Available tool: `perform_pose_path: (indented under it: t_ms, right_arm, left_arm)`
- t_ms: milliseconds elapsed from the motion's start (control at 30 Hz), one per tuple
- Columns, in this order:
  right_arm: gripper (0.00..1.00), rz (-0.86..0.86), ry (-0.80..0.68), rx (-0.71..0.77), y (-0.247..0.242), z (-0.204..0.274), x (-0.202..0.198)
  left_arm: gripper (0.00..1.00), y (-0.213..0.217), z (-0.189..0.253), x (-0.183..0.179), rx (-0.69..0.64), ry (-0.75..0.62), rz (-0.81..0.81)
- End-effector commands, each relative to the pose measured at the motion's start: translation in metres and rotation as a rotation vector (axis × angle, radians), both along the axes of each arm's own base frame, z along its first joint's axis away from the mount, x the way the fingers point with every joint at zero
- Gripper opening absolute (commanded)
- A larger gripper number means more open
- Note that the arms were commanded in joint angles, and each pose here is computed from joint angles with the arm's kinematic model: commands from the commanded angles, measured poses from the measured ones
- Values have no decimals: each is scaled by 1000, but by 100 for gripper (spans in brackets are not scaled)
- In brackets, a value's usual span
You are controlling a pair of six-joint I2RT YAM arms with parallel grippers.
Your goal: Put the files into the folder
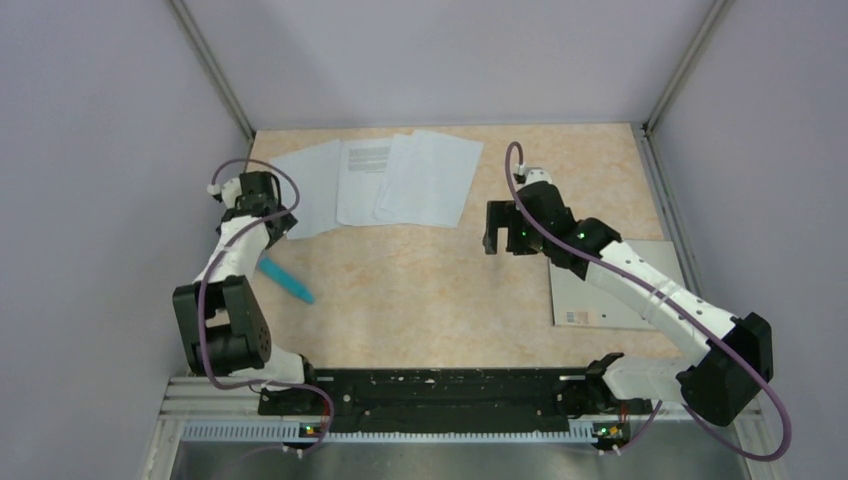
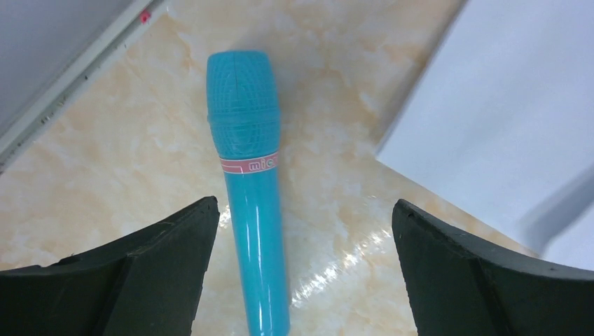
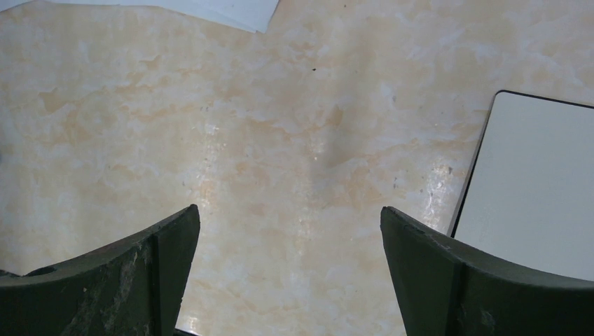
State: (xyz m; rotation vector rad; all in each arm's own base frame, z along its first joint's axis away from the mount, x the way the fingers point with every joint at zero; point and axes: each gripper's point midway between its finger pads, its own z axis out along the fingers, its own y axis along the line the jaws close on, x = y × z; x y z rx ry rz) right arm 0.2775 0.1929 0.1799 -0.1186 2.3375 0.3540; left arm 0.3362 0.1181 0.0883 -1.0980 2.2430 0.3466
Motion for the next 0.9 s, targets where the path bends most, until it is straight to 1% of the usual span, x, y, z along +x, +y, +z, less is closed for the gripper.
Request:
perform_pose_path:
  t_ms: [0,67,100,233,300,433,567,700,767,867]
  right_arm:
    - [99,-122,-102,-1,-14,32,22]
    - [99,-191,-106,-31,-28,29,25]
    - [99,-238,-107,-50,-38,27,27]
    - [99,-463,-44,-65,-86,7,25]
    - [99,-606,-1,-53,-113,-4,16]
    - [99,-872,63,-55,-165,-25,-19]
    - [99,-1056,27,-54,-216,-30,-40]
    - [99,-1156,-65,-66,-263,-25,-35]
    - [99,-1200,-98,-67,-285,-30,-30]
    - [99,-1299,-127,-59,-320,-40,-28]
  left_arm:
    - [98,-16,76,7,116,-139,-51]
    - [98,-45,95,14,133,-171,-151]
    - [98,-69,102,20,118,-186,-234]
    - [96,-173,107,37,-7,-196,-565]
    - [96,-227,103,39,-68,-194,-716]
    - [96,-305,88,38,-197,-184,-910]
    - [95,-384,70,25,-390,-162,-1066]
    - [95,-461,58,-2,-568,-120,-1199]
    - [95,-492,51,-17,-643,-98,-1246]
    - [94,-525,39,-42,-730,-43,-1306]
